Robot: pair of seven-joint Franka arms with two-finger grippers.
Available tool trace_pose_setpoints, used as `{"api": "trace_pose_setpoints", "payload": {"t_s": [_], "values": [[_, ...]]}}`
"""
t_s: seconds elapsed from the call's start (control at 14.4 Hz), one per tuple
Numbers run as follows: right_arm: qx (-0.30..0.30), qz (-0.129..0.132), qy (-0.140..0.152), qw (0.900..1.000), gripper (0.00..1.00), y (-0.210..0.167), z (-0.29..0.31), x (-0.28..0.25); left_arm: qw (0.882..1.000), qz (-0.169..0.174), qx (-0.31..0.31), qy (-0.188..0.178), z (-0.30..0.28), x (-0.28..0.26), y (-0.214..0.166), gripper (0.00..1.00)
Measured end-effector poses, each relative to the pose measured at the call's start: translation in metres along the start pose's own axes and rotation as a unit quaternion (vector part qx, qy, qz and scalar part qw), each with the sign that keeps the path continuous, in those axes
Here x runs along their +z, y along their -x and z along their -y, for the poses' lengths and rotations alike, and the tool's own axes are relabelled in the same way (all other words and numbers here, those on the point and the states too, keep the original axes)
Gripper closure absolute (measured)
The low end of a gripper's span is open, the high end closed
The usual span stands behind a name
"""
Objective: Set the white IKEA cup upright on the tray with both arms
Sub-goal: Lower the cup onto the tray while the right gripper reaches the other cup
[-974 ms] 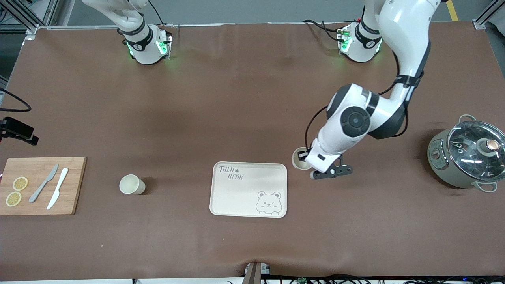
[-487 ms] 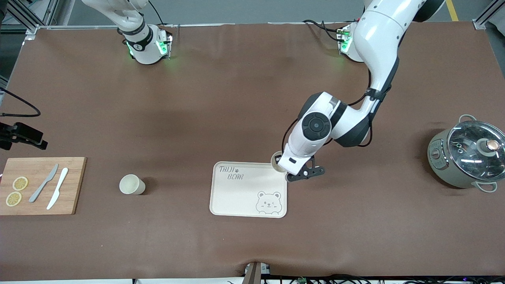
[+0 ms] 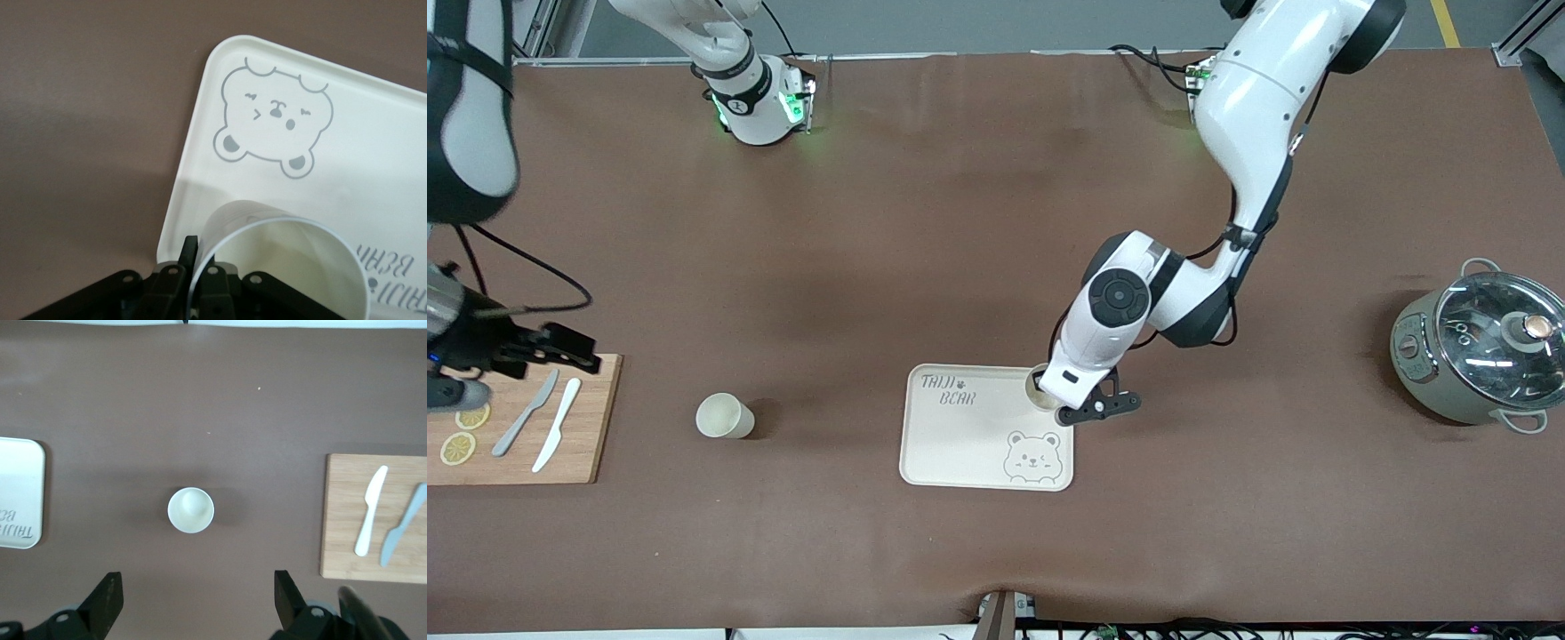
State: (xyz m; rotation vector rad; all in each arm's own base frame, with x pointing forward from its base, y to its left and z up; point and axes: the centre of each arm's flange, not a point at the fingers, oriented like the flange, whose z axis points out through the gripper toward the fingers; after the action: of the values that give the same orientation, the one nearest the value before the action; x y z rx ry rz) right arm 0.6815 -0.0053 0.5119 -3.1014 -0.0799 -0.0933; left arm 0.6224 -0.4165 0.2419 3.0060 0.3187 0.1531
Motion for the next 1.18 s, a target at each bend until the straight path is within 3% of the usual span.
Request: {"api": "trace_pose_setpoints", "payload": {"t_s": [0.35,0.77,0.9,1.18], "values": [[-0.022,0.017,0.001,1.000,0.00,-0.026,-0.012,0.099,1.000,-0.022,-0.003,0.015,-0.005,0.030,0.000,0.95],[-0.044,0.005,0.000,0.999,0.00,-0.041,0.014,0.159,0.999,-0.035,0.009,0.007,-0.011,0.033,0.006,0.95],[-0.059,-0.004,0.001,0.998,0.00,-0.043,0.018,0.175,0.999,-0.038,0.014,0.005,-0.014,0.033,0.009,0.82],[-0.107,-0.003,0.004,0.994,0.00,-0.038,0.008,0.201,0.999,-0.042,0.017,0.004,-0.014,0.032,0.007,0.41]]}}
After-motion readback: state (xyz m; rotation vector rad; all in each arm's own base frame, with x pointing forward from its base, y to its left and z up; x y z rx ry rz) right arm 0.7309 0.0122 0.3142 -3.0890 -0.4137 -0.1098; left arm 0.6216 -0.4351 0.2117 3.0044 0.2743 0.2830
